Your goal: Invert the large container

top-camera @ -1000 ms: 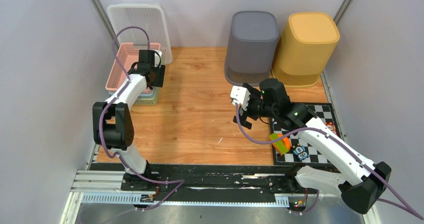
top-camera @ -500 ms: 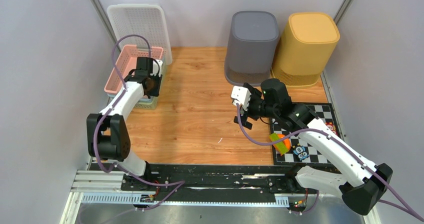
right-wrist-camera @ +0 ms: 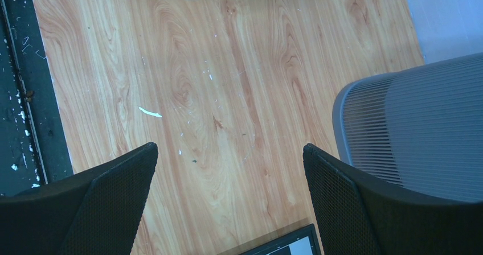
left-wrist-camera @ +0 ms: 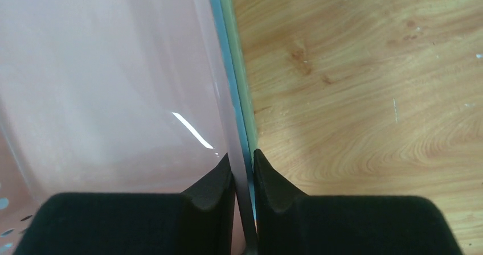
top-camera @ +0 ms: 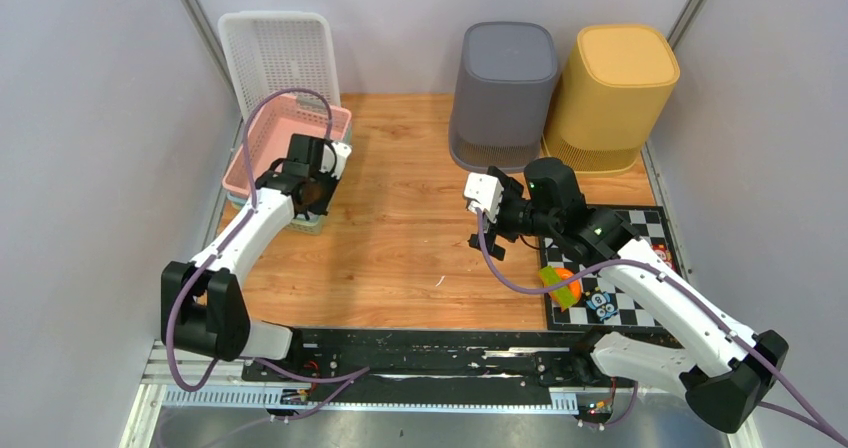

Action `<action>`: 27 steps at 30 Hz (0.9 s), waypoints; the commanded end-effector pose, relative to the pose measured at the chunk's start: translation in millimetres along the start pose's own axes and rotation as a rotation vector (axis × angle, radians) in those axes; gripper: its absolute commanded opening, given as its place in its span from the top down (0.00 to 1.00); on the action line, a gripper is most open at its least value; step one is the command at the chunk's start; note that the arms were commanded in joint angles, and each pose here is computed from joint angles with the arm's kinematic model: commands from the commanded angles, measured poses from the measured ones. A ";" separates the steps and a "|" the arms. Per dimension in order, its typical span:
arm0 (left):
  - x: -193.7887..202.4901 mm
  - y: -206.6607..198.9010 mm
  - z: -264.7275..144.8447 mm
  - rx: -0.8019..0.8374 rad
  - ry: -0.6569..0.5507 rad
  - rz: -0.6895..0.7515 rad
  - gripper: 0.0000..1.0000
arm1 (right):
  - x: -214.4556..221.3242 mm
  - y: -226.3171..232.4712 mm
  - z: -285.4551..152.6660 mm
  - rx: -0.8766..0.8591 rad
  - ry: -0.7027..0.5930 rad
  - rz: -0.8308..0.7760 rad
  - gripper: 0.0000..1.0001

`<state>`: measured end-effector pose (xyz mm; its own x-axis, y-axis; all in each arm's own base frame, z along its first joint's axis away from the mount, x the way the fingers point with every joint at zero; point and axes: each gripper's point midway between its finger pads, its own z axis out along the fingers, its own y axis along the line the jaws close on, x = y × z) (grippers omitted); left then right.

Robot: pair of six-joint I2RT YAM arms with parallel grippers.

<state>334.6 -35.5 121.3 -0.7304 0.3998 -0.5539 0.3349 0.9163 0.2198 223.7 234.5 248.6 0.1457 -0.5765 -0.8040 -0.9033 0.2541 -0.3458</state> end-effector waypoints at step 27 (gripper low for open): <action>-2.5 -116.1 -47.0 0.486 -0.081 0.327 0.84 | -16.6 4.9 -11.2 -0.028 -0.043 0.007 0.00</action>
<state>278.5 -106.7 123.7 -0.5963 0.6105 -0.5212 0.6845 0.7259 0.0672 219.0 235.1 249.9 0.1404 -0.5691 -0.8102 -0.9118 0.2446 -0.3298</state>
